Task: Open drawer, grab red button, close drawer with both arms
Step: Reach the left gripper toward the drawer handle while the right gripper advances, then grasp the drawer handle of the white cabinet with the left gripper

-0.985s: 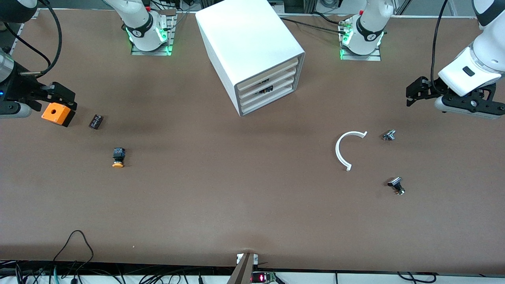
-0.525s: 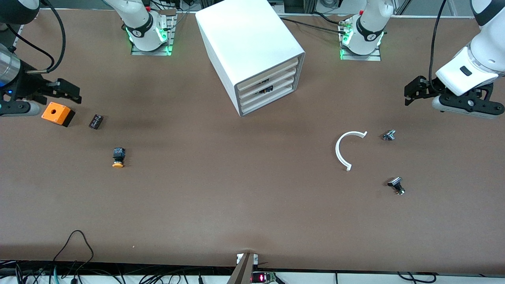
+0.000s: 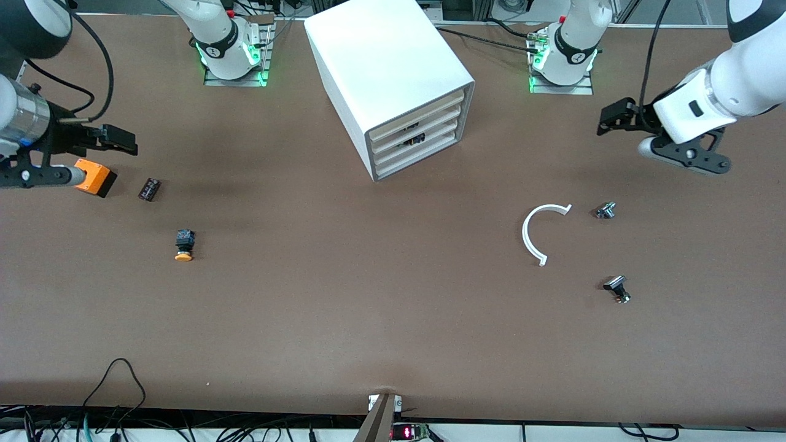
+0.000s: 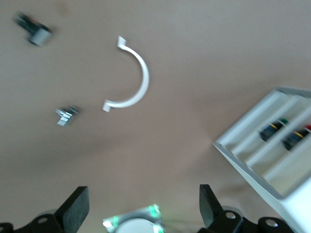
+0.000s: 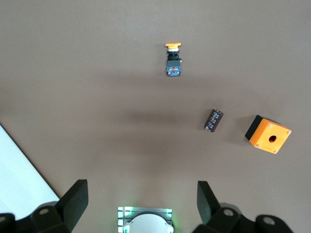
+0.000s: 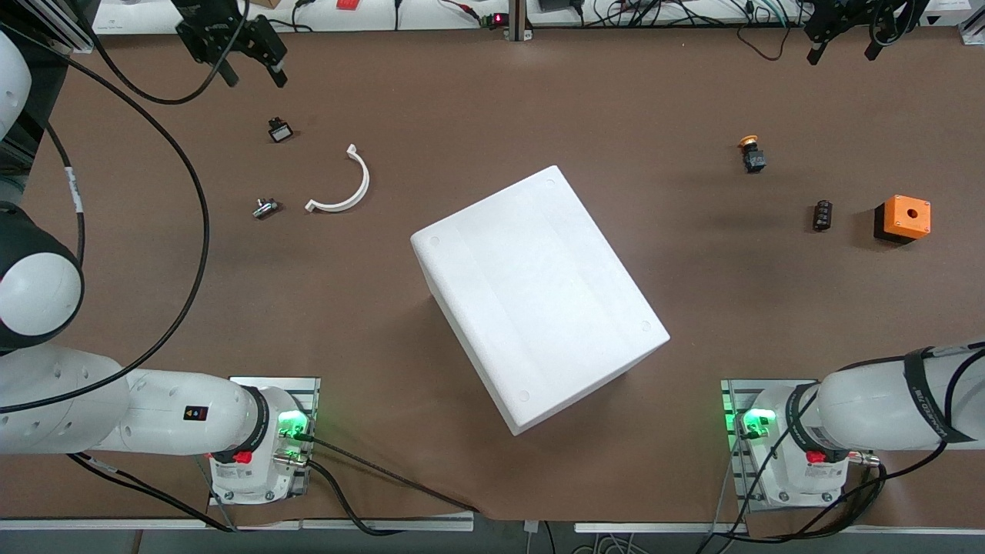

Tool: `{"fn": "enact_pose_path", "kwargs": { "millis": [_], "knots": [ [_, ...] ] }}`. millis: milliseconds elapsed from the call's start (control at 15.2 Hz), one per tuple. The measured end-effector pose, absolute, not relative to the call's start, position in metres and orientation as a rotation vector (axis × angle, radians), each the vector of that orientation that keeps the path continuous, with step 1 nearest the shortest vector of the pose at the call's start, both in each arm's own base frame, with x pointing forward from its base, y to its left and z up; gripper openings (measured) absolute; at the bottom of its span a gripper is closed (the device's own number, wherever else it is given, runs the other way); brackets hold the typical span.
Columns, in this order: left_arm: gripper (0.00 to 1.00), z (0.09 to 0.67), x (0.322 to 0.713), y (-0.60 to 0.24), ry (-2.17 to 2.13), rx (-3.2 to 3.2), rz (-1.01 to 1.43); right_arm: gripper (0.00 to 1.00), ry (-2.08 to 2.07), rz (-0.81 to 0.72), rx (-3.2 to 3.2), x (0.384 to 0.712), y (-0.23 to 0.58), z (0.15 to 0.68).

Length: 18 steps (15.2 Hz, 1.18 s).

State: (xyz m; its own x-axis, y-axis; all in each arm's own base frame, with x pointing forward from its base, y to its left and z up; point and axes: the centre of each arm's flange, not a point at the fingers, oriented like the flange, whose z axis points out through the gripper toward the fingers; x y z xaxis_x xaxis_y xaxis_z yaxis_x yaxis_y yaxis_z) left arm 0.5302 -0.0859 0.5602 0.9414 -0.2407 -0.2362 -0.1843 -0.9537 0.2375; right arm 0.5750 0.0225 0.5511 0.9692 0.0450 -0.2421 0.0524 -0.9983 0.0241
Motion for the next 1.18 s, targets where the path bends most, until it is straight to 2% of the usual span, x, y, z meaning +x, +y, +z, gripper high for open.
{"fn": "enact_pose_path", "kwargs": {
  "millis": [263,525,656,788,1181],
  "knots": [
    [1.00,0.523,0.529,-0.111,-0.310,2.645,-0.607,1.00,0.079,-0.446,3.075,0.584,0.023,0.526],
    [1.00,0.467,0.530,-0.138,-0.311,2.409,-0.708,0.99,0.114,-0.520,3.058,0.592,0.036,0.497],
    [1.00,0.437,0.532,-0.143,-0.342,2.323,-0.654,0.99,0.163,-0.513,3.051,0.598,0.058,0.484],
    [1.00,0.403,0.527,-0.150,-0.381,2.248,-0.578,0.99,0.156,-0.437,3.057,0.607,0.079,0.477],
    [0.99,0.325,0.489,-0.191,-0.430,2.114,-0.417,1.00,0.047,-0.311,3.067,0.617,0.114,0.468]
  ]
}}
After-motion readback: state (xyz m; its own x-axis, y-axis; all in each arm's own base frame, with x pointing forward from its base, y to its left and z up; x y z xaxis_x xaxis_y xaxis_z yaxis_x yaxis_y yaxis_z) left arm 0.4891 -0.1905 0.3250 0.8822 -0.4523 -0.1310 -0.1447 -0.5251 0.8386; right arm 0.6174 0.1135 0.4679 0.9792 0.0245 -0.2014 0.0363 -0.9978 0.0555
